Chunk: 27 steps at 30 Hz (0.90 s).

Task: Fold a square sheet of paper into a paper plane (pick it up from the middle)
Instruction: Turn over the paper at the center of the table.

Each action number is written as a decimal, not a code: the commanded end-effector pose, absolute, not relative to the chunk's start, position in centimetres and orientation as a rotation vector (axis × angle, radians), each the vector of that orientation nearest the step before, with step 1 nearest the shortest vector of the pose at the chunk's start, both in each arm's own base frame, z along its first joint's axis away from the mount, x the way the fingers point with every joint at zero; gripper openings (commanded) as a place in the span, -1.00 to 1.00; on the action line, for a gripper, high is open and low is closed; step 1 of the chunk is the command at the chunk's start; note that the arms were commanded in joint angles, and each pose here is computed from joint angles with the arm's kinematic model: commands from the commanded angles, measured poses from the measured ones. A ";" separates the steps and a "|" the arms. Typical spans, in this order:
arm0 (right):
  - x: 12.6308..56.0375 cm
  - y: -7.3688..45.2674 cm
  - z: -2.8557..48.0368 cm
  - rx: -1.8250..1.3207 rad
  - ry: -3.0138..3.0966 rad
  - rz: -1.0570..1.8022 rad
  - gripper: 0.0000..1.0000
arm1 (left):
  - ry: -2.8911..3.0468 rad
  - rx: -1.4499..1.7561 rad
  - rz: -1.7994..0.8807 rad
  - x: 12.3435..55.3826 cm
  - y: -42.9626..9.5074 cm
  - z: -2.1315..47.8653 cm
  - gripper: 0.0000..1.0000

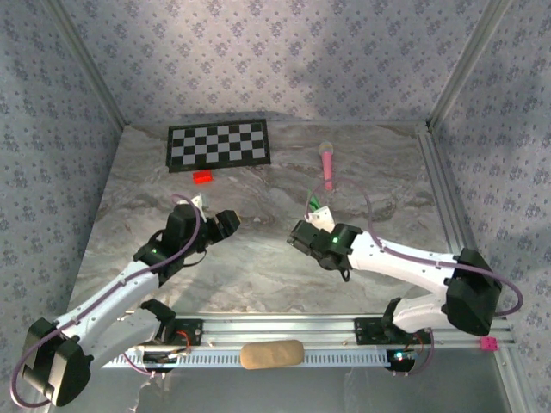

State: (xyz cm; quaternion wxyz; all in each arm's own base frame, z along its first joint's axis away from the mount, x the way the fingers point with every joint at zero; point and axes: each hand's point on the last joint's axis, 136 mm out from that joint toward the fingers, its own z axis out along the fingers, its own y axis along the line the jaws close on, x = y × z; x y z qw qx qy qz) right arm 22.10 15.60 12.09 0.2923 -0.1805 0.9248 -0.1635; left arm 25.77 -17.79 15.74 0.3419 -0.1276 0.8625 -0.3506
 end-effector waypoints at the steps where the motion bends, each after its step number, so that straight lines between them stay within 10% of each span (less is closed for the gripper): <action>1: 22.1 15.5 12.4 -0.497 2.459 -0.498 -0.91 | 2.195 -0.334 -0.900 26.2 -17.3 16.6 0.43; 27: 18.4 24.6 5.1 -0.927 2.629 -0.329 -0.72 | 2.193 -0.460 -0.772 25.4 -14.0 16.2 0.50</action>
